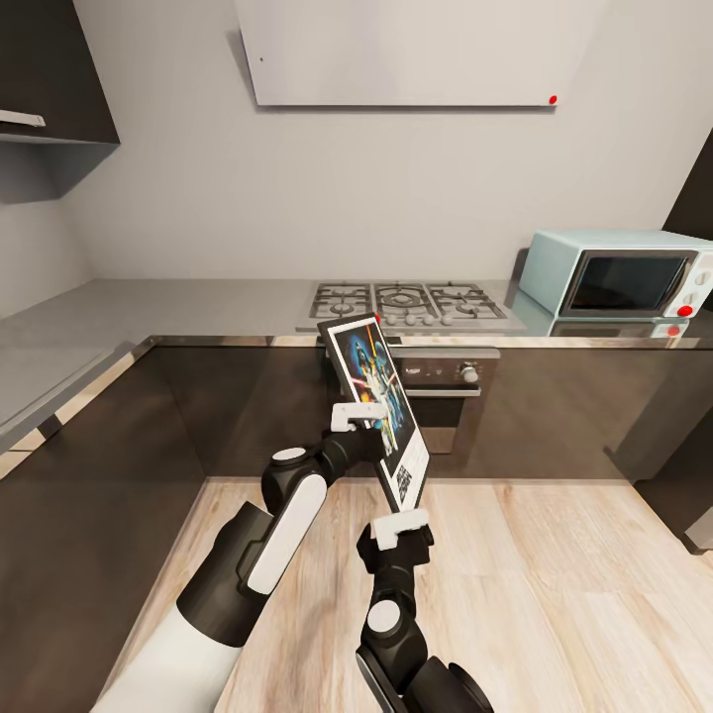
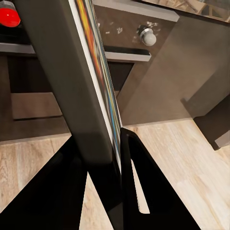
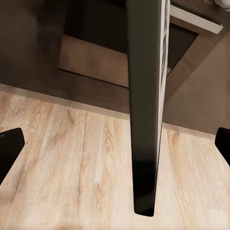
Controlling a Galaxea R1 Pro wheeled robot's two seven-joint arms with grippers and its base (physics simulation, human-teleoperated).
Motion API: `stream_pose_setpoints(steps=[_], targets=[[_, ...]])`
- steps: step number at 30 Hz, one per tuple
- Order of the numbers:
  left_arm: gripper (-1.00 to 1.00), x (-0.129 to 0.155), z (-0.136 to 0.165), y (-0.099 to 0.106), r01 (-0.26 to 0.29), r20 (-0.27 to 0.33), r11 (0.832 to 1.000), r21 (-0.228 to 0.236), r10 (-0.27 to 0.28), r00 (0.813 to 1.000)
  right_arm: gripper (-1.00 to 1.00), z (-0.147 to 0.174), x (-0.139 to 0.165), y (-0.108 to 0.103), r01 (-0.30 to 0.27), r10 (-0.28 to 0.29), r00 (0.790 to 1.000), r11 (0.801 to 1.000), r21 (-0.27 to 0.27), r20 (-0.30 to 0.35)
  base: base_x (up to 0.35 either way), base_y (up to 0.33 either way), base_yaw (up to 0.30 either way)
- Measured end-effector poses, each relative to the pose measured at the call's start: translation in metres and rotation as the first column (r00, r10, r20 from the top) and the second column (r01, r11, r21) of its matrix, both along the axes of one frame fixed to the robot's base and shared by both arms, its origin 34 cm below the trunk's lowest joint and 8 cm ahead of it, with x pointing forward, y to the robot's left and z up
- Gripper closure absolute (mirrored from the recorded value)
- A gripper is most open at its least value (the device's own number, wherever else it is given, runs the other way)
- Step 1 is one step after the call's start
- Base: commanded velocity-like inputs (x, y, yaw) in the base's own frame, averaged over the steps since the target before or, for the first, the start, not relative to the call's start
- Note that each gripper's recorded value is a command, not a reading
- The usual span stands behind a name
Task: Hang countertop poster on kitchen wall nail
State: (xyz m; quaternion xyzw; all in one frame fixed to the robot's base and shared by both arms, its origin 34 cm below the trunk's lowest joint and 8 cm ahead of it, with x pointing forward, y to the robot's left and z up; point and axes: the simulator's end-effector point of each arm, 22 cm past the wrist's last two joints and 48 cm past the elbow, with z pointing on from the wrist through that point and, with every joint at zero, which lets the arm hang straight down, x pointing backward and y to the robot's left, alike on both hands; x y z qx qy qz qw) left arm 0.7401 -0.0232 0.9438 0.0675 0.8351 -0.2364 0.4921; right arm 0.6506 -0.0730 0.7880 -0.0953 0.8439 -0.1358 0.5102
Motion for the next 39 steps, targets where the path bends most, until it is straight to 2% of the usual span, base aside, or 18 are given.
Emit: stream_pose_setpoints(steps=[18,19,22,25,39], targets=[[1.0,0.0,0.0001,0.0,0.0,0.0,1.0,0.0,0.0,1.0,-1.0,-0.0002,0.001,-0.0015,0.003,-0.003,1.0,1.0,-0.001,0.0,0.0,0.0,0.0],[1.0,0.0,0.0001,0.0,0.0,0.0,1.0,0.0,0.0,1.0,1.0,-0.0005,0.0009,-0.0016,0.003,-0.003,1.0,1.0,-0.001,-0.001,0.0,0.0,0.0],[1.0,0.0,0.0001,0.0,0.0,0.0,1.0,0.0,0.0,1.0,1.0,-0.0014,0.001,-0.0018,0.003,-0.003,1.0,1.0,-0.003,-0.003,0.0,0.0,0.0],[1.0,0.0008,-0.0025,0.0034,-0.006,0.002,1.0,0.024,0.006,1.0,1.0,-0.0004,0.0015,-0.0053,0.005,-0.005,1.0,1.0,-0.031,-0.002,0.0,0.0,0.0],[1.0,0.0014,-0.0029,0.0047,-0.009,0.004,1.0,0.03,0.009,1.0,1.0,0.0001,0.0019,-0.0064,0.009,-0.009,1.0,0.999,-0.03,-0.001,0.0,0.0,0.0]])
